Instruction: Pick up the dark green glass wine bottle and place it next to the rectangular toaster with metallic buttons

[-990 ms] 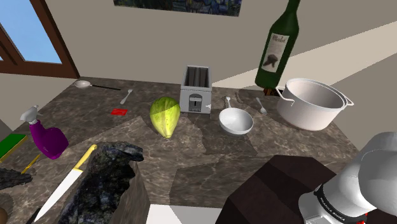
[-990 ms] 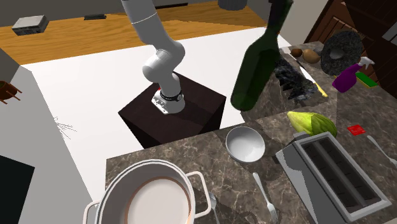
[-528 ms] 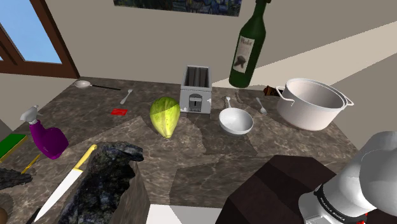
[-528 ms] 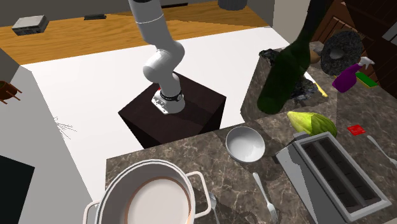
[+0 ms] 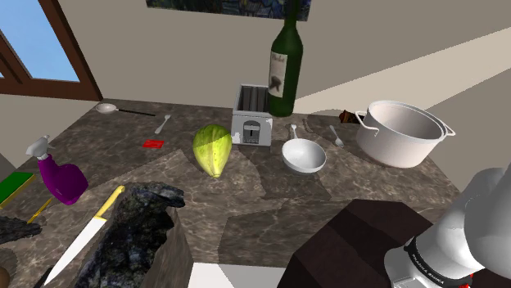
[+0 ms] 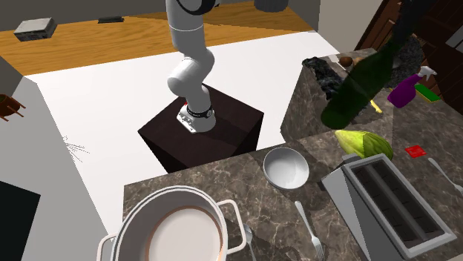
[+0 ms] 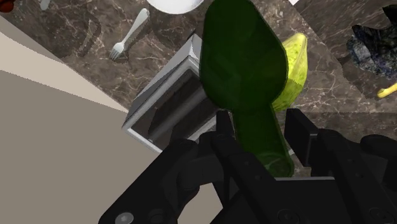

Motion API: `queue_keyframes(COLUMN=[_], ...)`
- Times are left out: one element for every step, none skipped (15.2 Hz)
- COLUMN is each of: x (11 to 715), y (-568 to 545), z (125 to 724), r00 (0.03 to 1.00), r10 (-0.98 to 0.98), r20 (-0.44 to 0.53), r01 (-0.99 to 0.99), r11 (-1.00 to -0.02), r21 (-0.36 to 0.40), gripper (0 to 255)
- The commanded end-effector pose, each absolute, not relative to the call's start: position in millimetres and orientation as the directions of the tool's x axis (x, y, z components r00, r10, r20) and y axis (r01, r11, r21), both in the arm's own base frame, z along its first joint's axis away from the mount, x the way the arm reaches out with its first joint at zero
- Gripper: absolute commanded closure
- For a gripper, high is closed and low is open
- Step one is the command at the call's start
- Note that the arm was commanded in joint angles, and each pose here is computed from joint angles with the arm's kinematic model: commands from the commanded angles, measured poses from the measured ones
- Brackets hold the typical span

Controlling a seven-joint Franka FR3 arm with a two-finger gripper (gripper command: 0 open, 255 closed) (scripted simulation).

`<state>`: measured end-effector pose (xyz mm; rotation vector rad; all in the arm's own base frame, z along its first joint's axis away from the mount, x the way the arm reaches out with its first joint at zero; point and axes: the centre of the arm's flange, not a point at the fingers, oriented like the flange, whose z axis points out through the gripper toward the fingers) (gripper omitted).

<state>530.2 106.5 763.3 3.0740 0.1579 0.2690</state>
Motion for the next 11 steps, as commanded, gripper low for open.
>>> queue_keyframes(x=[548,557,567,576,585,594,596,596,596,596,596], y=[126,135,144,153,162,171,173,173,173,173,173], z=[756,753,750,746,743,740,739,734,729,723,718], r00=[0.980,0.980,0.980,0.980,0.980,0.980,0.980,0.980,0.980,0.980,0.980], r10=[0.105,0.105,0.105,0.105,0.105,0.105,0.105,0.105,0.105,0.105,0.105], r20=[0.172,0.172,0.172,0.172,0.172,0.172,0.172,0.172,0.172,0.172,0.172], r01=[0.096,0.096,0.096,0.096,0.096,0.096,0.096,0.096,0.096,0.096,0.096], r11=[-0.994,-0.994,-0.994,-0.994,-0.994,-0.994,-0.994,-0.994,-0.994,-0.994,-0.994], r21=[0.060,0.060,0.060,0.060,0.060,0.060,0.060,0.060,0.060,0.060,0.060], gripper=[255,255,255,255,255,255,255,255,255,255,255])
